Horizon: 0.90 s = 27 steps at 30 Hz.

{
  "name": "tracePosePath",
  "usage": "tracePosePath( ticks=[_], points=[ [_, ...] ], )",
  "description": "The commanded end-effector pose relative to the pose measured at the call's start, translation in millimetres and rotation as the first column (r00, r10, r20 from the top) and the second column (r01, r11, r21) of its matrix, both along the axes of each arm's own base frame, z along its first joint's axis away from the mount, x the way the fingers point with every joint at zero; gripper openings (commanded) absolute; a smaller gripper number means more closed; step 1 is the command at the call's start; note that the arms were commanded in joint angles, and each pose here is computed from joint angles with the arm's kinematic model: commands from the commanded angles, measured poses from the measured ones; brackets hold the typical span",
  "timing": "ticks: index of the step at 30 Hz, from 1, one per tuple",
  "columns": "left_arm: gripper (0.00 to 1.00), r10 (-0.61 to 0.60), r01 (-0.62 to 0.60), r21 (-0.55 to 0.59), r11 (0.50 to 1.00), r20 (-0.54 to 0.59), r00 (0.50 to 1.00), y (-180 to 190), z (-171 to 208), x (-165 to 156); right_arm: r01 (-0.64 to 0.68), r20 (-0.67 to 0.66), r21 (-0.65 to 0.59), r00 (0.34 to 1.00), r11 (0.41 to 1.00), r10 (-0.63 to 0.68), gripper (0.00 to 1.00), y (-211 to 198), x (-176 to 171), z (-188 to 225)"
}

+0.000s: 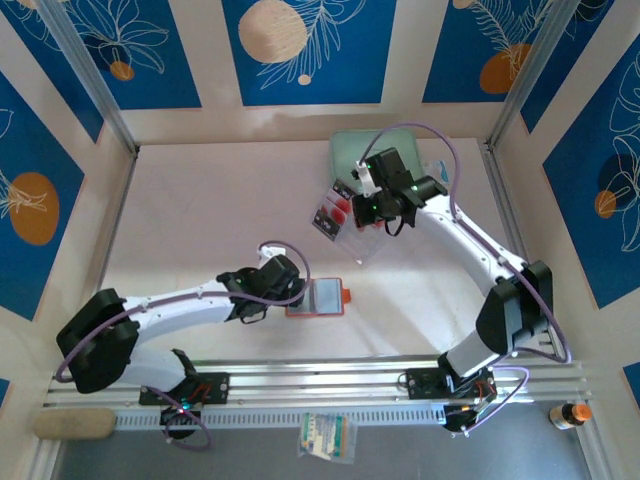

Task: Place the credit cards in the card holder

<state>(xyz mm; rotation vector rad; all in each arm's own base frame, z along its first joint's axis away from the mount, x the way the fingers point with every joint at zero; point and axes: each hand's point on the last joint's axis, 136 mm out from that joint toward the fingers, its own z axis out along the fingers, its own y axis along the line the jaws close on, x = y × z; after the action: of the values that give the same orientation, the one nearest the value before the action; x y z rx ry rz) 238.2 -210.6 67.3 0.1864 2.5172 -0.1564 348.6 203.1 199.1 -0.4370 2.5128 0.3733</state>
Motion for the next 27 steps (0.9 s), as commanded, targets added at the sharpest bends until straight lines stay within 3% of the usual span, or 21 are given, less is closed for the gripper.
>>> tracePosePath(
  ticks=[1,9,18,27],
  points=[
    [1.0,-0.019,0.019,0.042,0.999,-0.015,1.0,0.5,-1.8,2.7,0.015,-0.066,0.245,0.998,0.969,0.001,0.0,26.4,-22.2,7.5],
    [1.0,-0.022,0.026,0.087,0.996,-0.043,0.999,3.4,-15.0,1.3,0.123,-0.209,0.549,0.978,0.827,-0.007,0.0,50.1,-60.9,-22.2],
    [1.0,-0.011,0.018,0.108,0.994,-0.06,0.998,9.3,-24.8,-2.5,0.194,-0.262,0.585,0.964,0.788,-0.043,0.0,64.3,-95.1,-73.1],
    [1.0,-0.004,0.015,0.13,0.991,-0.082,0.997,15.2,-35.7,-7.3,0.203,-0.263,0.562,0.963,0.802,-0.059,0.0,75.6,-111.0,-107.2]
  ],
)
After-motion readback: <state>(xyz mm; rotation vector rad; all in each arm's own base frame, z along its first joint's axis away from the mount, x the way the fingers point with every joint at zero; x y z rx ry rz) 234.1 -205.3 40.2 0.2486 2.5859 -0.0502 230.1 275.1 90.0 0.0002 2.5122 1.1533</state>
